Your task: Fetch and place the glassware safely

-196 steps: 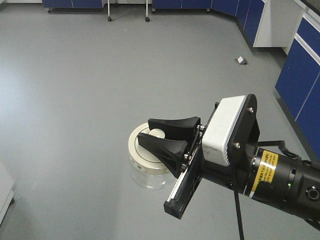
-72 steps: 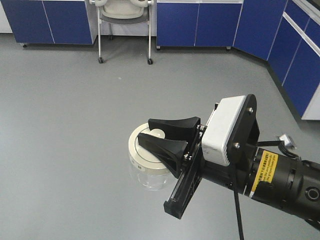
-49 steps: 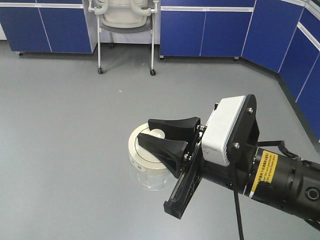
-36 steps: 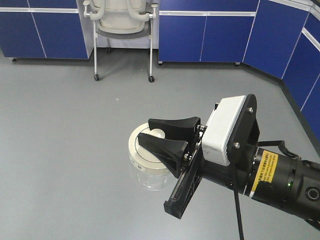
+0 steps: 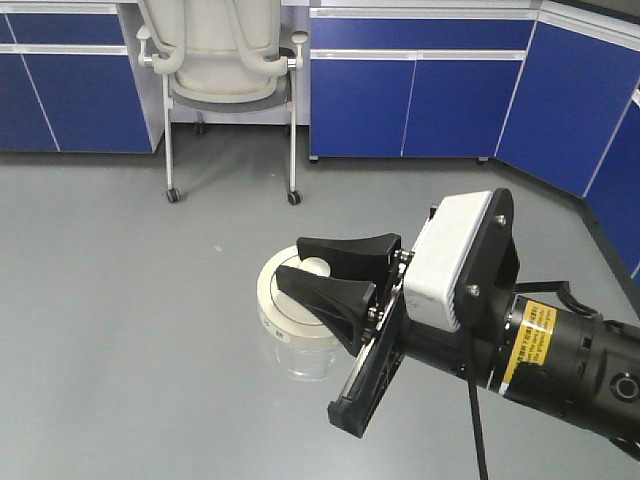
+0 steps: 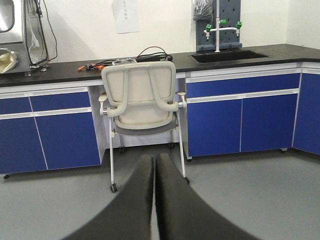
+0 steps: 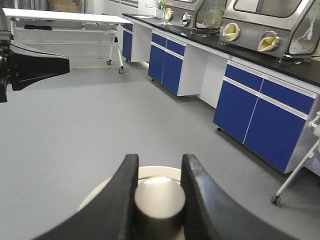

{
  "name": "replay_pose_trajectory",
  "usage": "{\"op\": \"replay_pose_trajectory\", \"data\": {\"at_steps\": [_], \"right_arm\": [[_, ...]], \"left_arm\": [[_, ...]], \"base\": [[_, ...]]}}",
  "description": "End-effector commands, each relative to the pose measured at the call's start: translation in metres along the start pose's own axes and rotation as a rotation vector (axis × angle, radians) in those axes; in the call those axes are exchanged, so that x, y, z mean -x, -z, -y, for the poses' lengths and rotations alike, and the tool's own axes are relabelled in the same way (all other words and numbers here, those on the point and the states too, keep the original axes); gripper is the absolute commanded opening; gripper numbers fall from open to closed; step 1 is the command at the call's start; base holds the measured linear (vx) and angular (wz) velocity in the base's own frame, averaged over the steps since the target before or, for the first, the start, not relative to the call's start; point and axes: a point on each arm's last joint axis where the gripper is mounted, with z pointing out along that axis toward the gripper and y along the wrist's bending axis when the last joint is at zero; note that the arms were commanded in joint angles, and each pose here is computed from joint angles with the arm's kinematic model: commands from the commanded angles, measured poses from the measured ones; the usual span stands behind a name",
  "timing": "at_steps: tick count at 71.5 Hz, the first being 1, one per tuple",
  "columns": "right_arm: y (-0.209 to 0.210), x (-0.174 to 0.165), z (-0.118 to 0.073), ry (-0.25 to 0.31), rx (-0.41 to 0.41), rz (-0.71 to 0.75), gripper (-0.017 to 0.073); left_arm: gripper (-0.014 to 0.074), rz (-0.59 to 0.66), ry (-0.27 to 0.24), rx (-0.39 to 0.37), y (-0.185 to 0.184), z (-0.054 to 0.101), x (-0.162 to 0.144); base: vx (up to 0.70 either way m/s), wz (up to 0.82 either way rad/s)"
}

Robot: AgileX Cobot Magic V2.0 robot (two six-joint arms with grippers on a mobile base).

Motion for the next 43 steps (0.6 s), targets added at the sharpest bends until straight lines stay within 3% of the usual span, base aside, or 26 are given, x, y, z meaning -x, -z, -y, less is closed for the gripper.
{"op": "replay_pose_trajectory", "data": {"at_steps": [1, 22, 43], "right_arm": [[0.004, 0.0232, -0.0009, 0.0, 0.017, 0.131, -0.0003], [0.0041, 0.0231, -0.0004, 0.0, 0.014, 0.13, -0.0003], [0.0041, 0.0231, -0.0004, 0.0, 0.014, 0.13, -0.0003]], "left_arm": [[-0.0007, 0.098, 0.015, 0.008, -0.0002, -0.0013, 0.0161], [-0.0007, 0.097, 0.015, 0.008, -0.0003, -0.0013, 0.016], [-0.0007, 0.097, 0.015, 0.008, -0.0003, -0.0013, 0.016]], "base": [[0.54, 0.01], [0.5, -0.05], [0.38, -0.35]]}}
